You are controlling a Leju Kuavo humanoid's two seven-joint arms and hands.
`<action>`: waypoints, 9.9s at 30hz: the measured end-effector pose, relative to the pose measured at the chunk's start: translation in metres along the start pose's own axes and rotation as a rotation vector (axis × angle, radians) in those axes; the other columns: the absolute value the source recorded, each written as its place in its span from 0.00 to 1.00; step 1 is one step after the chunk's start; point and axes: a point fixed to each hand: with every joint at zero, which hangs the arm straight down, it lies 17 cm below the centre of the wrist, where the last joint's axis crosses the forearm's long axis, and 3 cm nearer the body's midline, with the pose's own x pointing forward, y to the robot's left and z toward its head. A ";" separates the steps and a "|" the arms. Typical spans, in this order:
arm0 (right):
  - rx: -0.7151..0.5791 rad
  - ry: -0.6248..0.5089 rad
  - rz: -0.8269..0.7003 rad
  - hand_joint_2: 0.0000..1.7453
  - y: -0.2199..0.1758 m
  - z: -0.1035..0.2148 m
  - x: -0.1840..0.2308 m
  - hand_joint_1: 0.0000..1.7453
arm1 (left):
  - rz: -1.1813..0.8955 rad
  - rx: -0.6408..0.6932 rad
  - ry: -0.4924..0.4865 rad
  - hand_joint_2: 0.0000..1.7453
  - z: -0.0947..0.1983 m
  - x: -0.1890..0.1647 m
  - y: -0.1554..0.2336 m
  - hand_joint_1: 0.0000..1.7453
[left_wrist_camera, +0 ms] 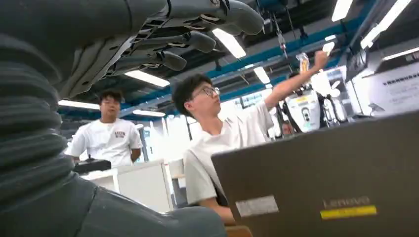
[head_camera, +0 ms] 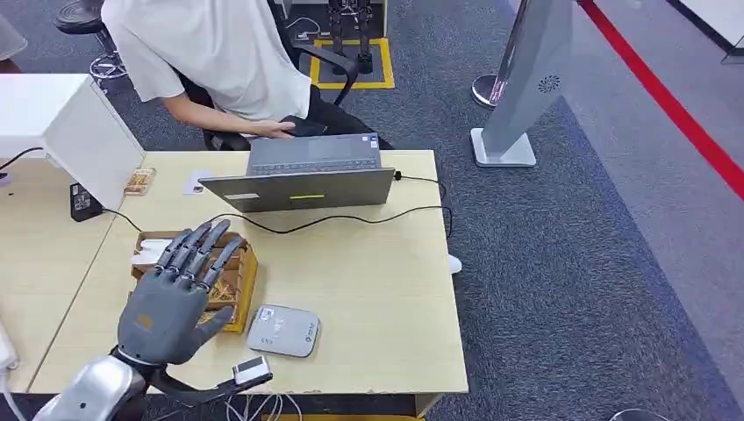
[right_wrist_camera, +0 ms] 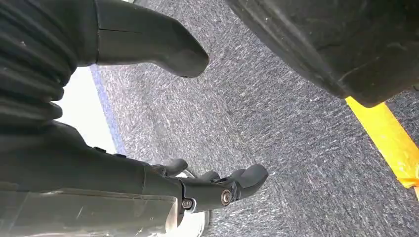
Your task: Pass the card to the sensor for recognition and then transmit it.
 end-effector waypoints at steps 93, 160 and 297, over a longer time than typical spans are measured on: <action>-0.007 -0.014 0.058 1.00 0.001 0.000 0.000 0.00 | 0.110 -0.076 0.583 1.00 0.070 -0.098 -0.142 0.00; -0.005 -0.019 0.075 1.00 0.001 0.000 0.000 0.00 | 0.154 -0.007 0.514 1.00 0.037 -0.084 -0.130 1.00; -0.002 0.019 0.008 1.00 0.007 0.002 0.001 0.00 | 0.145 -0.077 0.277 1.00 0.024 -0.048 -0.044 0.00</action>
